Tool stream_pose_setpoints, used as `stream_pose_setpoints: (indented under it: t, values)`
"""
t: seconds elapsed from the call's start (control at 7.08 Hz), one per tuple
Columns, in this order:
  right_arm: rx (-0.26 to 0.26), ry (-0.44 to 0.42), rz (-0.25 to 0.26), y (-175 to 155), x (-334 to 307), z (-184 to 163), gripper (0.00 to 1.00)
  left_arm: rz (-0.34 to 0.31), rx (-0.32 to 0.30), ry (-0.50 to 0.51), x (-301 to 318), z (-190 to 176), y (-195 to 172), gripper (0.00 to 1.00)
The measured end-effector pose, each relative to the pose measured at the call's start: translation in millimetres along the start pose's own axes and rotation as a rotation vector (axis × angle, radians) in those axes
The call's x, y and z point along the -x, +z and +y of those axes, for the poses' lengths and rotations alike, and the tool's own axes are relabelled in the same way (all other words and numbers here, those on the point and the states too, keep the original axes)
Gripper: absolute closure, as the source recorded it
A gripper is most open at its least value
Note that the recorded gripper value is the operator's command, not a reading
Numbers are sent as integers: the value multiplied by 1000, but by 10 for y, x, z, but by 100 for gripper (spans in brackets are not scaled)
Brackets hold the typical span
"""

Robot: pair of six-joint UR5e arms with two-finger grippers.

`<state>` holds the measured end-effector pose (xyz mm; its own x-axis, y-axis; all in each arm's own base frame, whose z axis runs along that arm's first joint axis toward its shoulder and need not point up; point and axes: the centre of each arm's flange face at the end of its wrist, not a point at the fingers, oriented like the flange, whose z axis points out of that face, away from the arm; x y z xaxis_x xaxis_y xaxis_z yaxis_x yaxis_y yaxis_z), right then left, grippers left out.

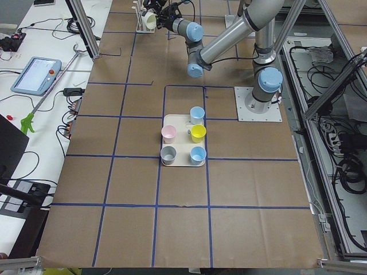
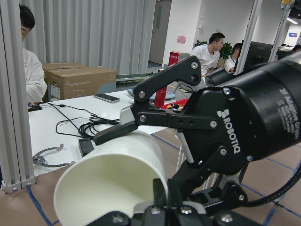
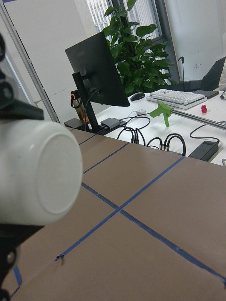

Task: Transfer IKEA cup to right arm and place on rack

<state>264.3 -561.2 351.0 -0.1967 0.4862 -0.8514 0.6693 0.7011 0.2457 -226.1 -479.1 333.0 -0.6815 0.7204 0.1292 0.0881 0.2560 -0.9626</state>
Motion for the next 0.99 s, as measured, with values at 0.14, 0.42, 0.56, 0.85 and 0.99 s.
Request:
stream_pose_setpoints:
  t: [0.14,0.42,0.56,0.85,0.99]
  values:
    - [-3,0,0,-3,2,-1,53,-13,3,-5,21,11,9,29]
    - [-4,-1,0,-8,6,2,53,-39,7,-10,55,22,19,2]
    - [-3,-1,0,-7,6,2,53,-44,2,-9,55,-10,0,2]
    - [-5,-3,0,-2,6,-5,58,-58,-11,-8,68,-79,-95,2]
    - [-10,-7,-3,-13,16,-32,59,-70,-14,-13,91,-83,-181,2]
